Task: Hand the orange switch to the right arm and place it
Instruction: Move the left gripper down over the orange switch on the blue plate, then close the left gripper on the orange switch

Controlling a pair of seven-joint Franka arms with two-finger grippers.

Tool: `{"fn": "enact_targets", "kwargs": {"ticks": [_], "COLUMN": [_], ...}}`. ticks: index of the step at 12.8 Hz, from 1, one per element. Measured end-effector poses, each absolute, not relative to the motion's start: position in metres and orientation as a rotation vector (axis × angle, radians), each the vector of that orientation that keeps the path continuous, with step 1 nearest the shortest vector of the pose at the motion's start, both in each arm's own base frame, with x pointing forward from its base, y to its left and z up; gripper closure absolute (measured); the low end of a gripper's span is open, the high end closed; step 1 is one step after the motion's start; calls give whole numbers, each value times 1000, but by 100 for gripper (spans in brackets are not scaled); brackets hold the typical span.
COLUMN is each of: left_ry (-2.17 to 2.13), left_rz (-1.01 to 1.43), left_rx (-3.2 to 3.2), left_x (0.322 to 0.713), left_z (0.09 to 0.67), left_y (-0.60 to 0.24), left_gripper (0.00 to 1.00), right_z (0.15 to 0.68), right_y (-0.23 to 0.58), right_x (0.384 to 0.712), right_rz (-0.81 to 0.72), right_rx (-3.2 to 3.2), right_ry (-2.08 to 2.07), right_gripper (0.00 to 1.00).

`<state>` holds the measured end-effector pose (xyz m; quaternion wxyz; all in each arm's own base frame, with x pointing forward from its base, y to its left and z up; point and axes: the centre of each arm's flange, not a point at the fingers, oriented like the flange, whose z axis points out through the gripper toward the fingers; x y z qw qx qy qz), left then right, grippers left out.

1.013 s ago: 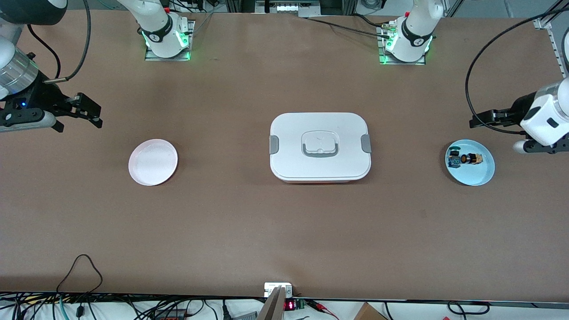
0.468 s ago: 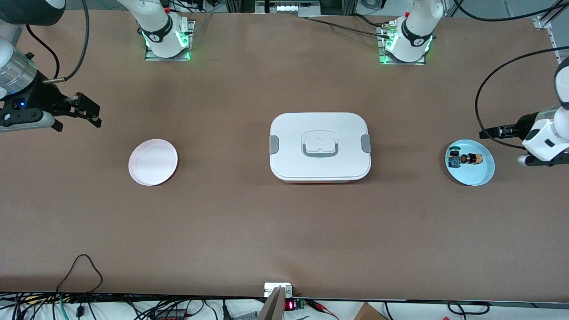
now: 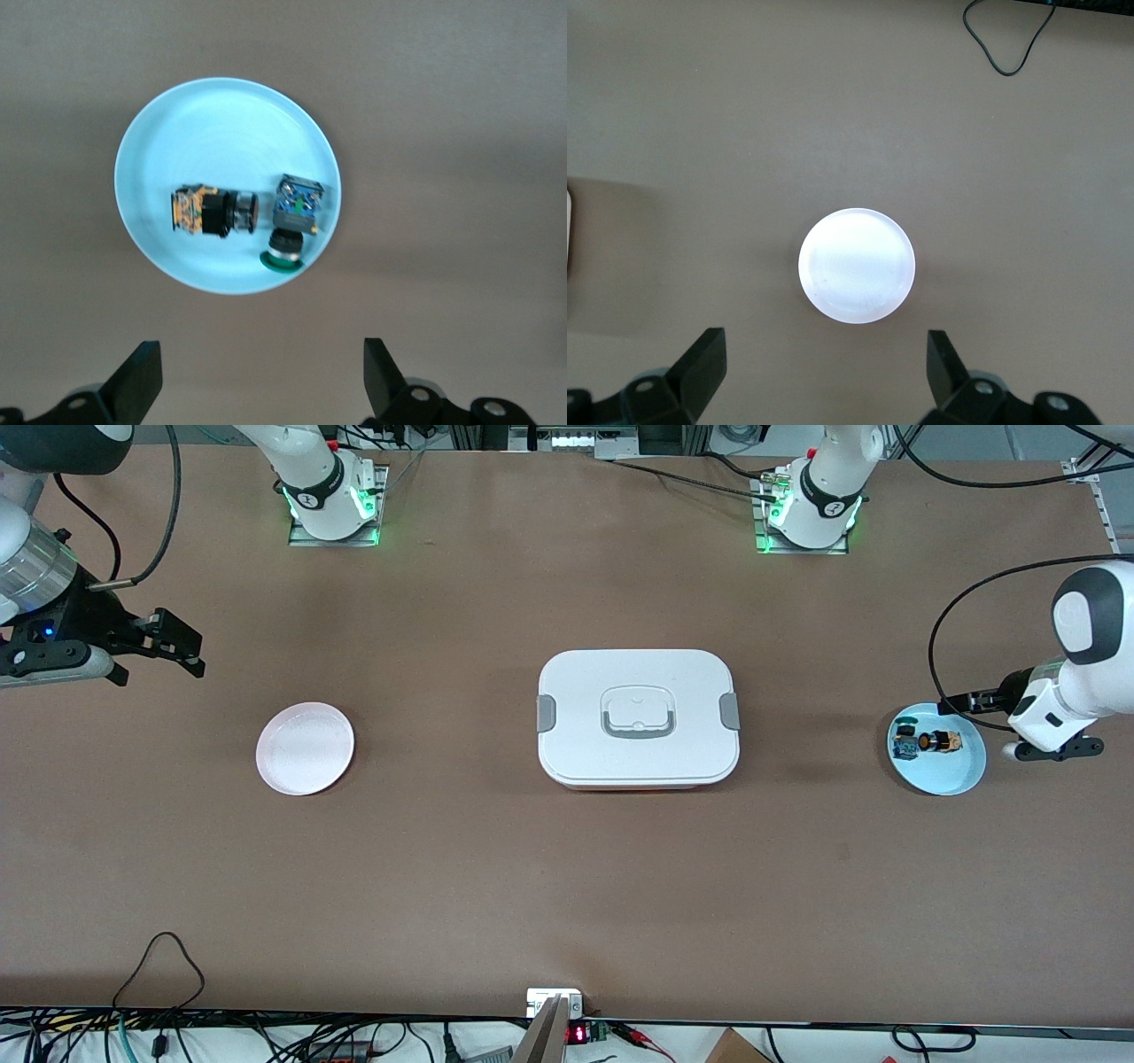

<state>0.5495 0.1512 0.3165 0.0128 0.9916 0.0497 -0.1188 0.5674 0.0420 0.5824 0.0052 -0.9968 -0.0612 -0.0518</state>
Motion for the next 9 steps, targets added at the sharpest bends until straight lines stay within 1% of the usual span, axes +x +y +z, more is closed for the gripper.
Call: {"fn": "enact_targets", "kwargs": {"ticks": [4,9], "left_ry": [68,-39], "left_rz": [-329,-298], "left_rx": [3088,3088], "left_x": [552,558], "left_z": [273,243], "left_y": [175,174], "left_gripper": [0,0], "right_z": [582,582], "right_y": [42,42], "right_x": [567,567], "right_rz": [-159,-157], "right_rx": [-3121,-3121], "right_ry": [-192,-192], "right_gripper": [0,0]}}
